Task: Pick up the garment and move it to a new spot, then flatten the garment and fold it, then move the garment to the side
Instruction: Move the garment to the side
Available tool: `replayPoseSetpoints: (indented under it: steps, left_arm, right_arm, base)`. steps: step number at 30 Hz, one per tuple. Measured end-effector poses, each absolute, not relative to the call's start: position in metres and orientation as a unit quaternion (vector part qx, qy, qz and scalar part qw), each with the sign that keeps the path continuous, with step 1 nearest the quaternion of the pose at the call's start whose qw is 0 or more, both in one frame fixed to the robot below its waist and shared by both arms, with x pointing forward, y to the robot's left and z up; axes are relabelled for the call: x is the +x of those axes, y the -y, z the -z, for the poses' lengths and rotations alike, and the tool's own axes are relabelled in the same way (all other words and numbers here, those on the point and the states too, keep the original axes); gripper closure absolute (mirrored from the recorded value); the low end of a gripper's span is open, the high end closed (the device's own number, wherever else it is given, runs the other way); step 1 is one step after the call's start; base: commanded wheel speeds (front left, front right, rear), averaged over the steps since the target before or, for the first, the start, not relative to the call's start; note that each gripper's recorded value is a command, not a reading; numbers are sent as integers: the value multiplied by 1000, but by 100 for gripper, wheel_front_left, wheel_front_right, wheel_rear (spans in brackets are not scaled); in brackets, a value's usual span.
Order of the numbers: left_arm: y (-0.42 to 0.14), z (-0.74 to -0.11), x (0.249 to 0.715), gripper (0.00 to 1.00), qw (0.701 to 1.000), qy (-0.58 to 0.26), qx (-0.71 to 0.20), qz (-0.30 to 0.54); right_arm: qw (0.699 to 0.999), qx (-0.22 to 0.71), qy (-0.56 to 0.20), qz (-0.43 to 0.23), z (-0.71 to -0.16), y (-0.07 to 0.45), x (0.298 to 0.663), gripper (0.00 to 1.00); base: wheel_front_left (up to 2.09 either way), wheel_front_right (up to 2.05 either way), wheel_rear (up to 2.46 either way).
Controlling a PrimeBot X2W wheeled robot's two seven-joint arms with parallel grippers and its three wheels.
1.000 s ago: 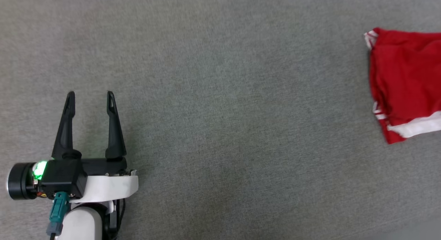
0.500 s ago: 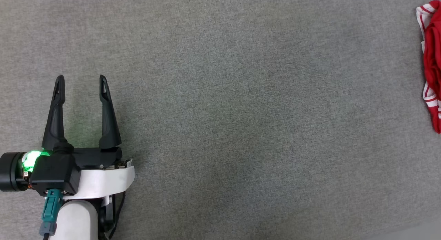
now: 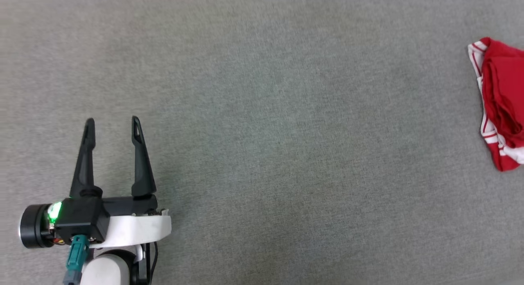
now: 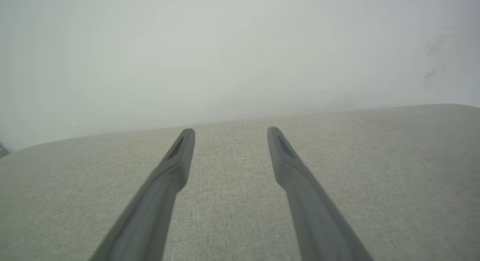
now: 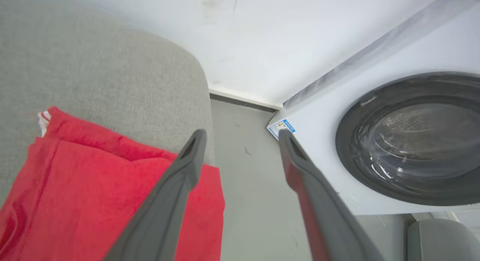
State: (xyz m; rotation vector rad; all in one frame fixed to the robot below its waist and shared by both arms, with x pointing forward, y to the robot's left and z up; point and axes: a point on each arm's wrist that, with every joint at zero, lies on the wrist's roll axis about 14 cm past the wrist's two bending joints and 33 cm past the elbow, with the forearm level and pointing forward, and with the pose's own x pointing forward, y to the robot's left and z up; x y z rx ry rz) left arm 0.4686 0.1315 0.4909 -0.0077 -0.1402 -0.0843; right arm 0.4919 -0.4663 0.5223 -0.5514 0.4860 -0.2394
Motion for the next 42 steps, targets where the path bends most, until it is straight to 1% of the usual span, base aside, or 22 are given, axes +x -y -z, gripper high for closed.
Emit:
replayPoseSetpoints:
  steps: [3,6,10,12,14,16,19,23,28,33,42]
  left_arm:
    - [-137,-501,458,0,997,76,-3,33]
    - [-143,-511,446,0,996,82,-1,23]
    - [-152,-522,430,0,996,89,3,7]
    - [-157,-527,421,0,996,91,6,1]
    - [-161,-531,413,0,996,94,8,-5]
    - [-166,-534,406,0,995,96,11,-10]
    - [-171,-538,396,0,995,98,13,-18]
    - [-177,-542,386,0,994,103,14,-25]
    - [-182,-542,372,0,994,100,16,-32]
    - [-185,-539,357,0,995,93,16,-33]
    - [-186,-539,340,0,995,93,14,-29]
  right_arm:
    - [950,-265,-135,100,-559,446,506,0]
    - [964,-253,-35,79,-594,418,517,0]
    - [973,-226,32,46,-612,376,520,0]
    - [976,-203,79,27,-628,349,519,0]
    - [974,-184,131,10,-648,323,513,0]
    - [974,-157,162,-3,-651,301,503,0]
    - [974,-128,183,-28,-644,267,487,0]
    - [974,-82,206,-40,-643,239,469,0]
    - [981,-46,178,-59,-610,211,444,0]
    - [988,-17,145,-57,-581,197,416,0]
    - [994,19,110,-17,-551,205,371,0]
  base:
    - [0,0,0]
    - [0,0,0]
    - [0,0,0]
    - [0,0,0]
    - [0,0,0]
    - [0,0,0]
    - [0,0,0]
    - [0,0,0]
    - [0,0,0]
    - [0,0,0]
    - [0,0,0]
